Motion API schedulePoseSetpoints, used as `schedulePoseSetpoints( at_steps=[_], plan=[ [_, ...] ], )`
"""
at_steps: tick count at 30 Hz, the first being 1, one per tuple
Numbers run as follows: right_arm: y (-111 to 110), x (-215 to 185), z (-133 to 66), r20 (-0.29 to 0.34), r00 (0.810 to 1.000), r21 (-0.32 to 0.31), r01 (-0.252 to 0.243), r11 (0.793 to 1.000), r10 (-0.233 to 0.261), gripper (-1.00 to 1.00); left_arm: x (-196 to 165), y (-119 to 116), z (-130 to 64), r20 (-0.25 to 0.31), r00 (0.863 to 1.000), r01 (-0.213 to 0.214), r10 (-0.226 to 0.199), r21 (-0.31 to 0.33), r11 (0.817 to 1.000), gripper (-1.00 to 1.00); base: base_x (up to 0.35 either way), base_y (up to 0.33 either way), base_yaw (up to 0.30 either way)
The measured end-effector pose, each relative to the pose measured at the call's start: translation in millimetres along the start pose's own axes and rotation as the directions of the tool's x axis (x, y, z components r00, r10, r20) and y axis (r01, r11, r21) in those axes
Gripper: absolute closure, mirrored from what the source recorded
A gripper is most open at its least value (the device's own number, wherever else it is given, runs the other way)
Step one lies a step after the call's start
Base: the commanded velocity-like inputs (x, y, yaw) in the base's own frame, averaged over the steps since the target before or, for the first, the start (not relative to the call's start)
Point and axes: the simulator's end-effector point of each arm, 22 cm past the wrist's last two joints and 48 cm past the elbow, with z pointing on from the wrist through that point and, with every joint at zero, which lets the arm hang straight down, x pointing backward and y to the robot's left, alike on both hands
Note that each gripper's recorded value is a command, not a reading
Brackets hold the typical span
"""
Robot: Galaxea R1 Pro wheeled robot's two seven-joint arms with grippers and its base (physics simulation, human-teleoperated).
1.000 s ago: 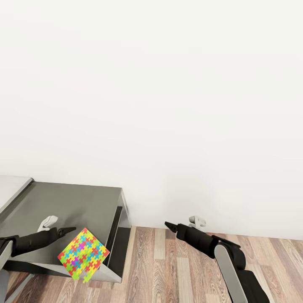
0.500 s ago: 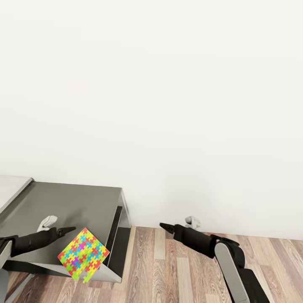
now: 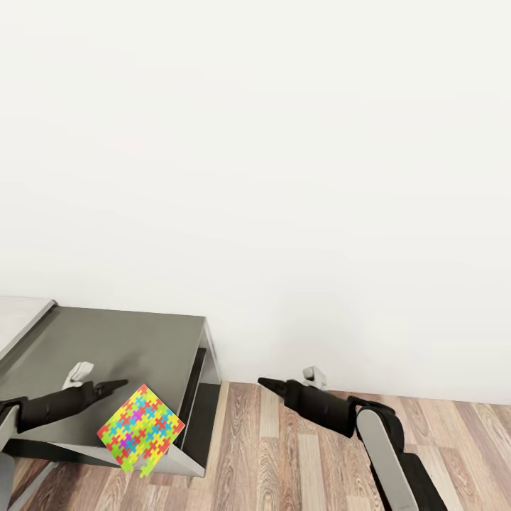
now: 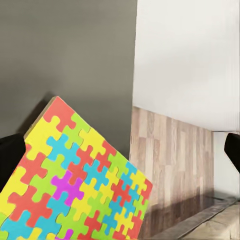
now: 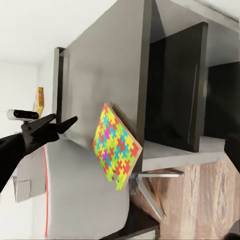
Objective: Put all the toys in the child's room - the three board games (two on the bed and one on the table), the two jigsaw puzzles on the table, and the tennis ball on the table - inside the toy box on the table in the child's room.
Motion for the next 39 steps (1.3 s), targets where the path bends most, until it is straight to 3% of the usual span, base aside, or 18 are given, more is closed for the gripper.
schedulePoseSetpoints(
  at_steps=[9, 15, 22, 29, 39],
  plan=[
    [20.7, 16.2, 8.8, -0.088, 0.993, -0.091, -0.086, 0.992, 0.078, -1.0, -2.9, -13.6, -7.8, 0.003, 1.0, -0.006, 0.006, 0.07, 0.998, -1.0, 0.0, 0.0, 0.0],
    [27.6, 19.8, 18.8, -0.124, 0.987, -0.12, -0.12, 0.986, 0.105, -1.0, -4.9, -25.8, -13.6, 0.006, 1.0, -0.012, 0.012, 0.129, 0.992, -1.0, 0.0, 0.0, 0.0],
    [22.4, 28.5, 45.1, -0.182, 0.969, -0.112, -0.19, 0.976, 0.168, -1.0, -4.7, -45.6, -19.2, 0.008, 1.0, -0.018, 0.017, 0.222, 0.975, -1.0, 0.0, 0.0, 0.0],
    [0.7, 45.9, 66.6, -0.246, 0.938, -0.056, -0.266, 0.962, 0.245, -1.0, -4.4, -58.7, -23.2, 0.009, 1.0, -0.021, 0.019, 0.283, 0.959, -1.0, 0.0, 0.0, 0.0],
    [-4.1, 42.0, 77.1, -0.267, 0.929, -0.034, -0.277, 0.96, 0.258, -1.0, -4.4, -72.3, -27.7, 0.01, 1.0, -0.023, 0.02, 0.344, 0.939, -1.0, 0.0, 0.04, 0.0]
  ],
)
